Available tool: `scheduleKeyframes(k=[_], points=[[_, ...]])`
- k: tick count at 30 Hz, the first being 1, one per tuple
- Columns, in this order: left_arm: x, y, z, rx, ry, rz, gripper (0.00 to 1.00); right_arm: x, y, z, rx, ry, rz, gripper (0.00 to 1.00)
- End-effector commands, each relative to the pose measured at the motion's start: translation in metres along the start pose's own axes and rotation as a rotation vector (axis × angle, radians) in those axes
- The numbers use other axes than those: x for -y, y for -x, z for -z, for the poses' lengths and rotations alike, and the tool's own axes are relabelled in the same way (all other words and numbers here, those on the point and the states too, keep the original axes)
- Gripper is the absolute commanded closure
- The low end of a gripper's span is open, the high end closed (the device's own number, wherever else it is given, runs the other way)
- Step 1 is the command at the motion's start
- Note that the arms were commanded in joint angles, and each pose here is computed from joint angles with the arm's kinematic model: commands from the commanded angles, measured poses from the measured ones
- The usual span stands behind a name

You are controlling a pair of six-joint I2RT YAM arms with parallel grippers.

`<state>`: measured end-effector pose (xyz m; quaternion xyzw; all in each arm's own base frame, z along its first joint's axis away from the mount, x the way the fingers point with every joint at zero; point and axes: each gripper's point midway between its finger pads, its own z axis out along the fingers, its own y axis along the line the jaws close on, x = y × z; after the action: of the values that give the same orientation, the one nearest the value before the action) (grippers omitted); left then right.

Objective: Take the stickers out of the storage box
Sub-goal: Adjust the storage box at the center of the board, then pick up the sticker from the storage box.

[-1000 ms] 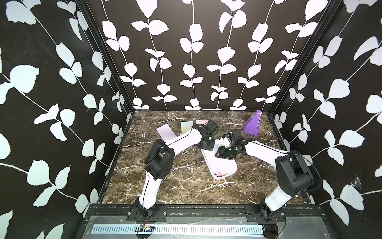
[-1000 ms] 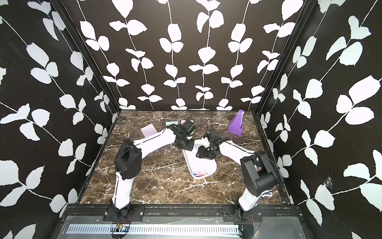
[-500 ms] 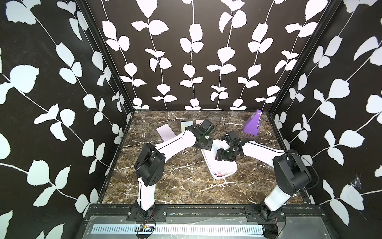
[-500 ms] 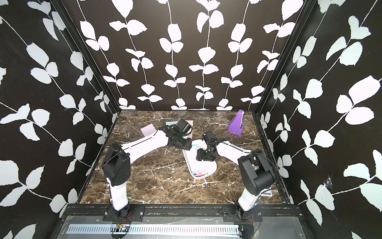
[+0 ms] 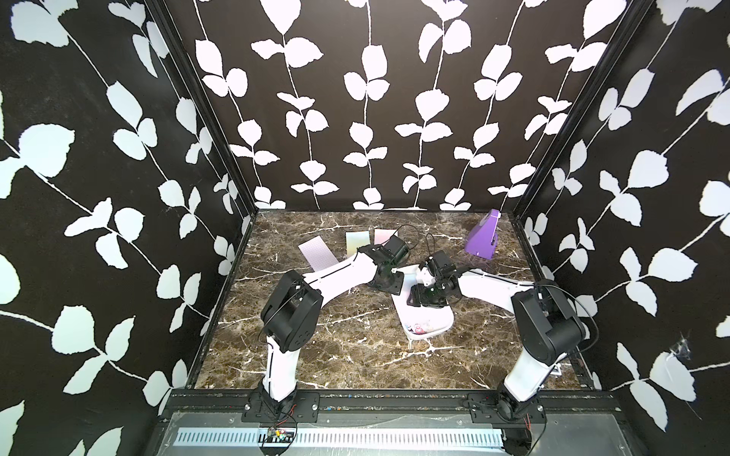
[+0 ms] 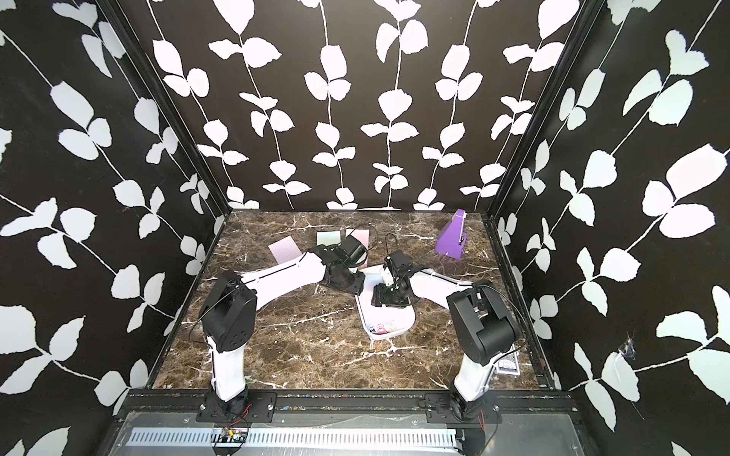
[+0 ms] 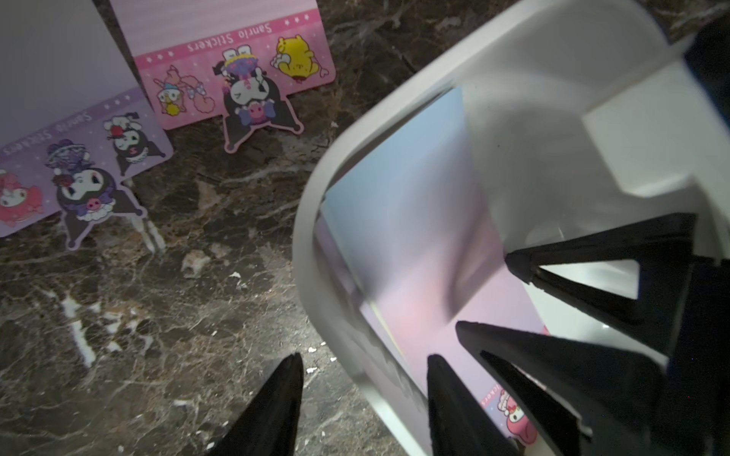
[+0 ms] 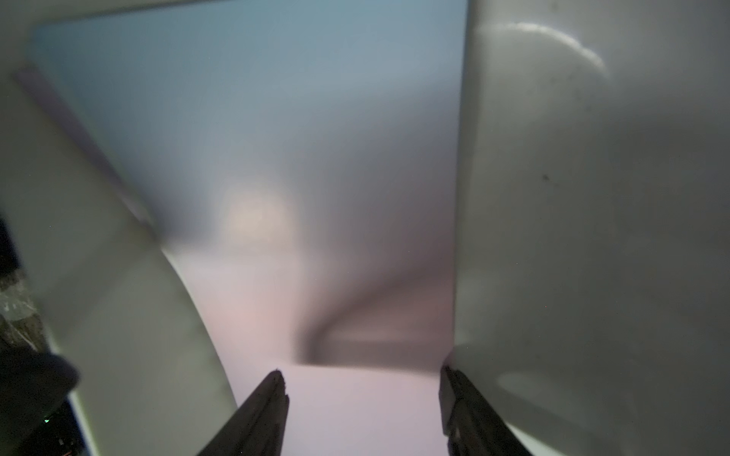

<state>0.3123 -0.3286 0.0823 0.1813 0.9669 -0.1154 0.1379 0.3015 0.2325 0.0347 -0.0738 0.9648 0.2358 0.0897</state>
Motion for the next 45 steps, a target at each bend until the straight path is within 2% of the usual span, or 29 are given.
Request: scheduleKeyframes(k=[1,8,23,32,37,45], points=[[0.001,-0.007,-0.011,-0.031,-0.022,0.021,0.47,-0.012,-0.002,-0.017,-0.024,0.082,-0.021,0.37],[-0.003,-0.005,-0.01,-0.027,-0.04,0.046,0.46,-0.027,0.0,-0.027,-0.032,0.188,-0.045,0.37],[0.012,0.039,0.035,0.133,-0.264,0.124,0.48,-0.025,-0.003,-0.03,-0.052,0.181,-0.04,0.37],[0.016,0.048,0.054,0.172,-0.284,0.11,0.48,-0.022,-0.005,-0.031,-0.062,0.17,-0.042,0.37],[-0.002,0.061,0.067,0.218,-0.268,0.138,0.49,-0.022,-0.006,-0.032,-0.063,0.168,-0.042,0.37],[-0.002,0.085,0.089,0.279,-0.302,0.116,0.5,-0.021,-0.007,-0.031,-0.061,0.166,-0.043,0.37]])
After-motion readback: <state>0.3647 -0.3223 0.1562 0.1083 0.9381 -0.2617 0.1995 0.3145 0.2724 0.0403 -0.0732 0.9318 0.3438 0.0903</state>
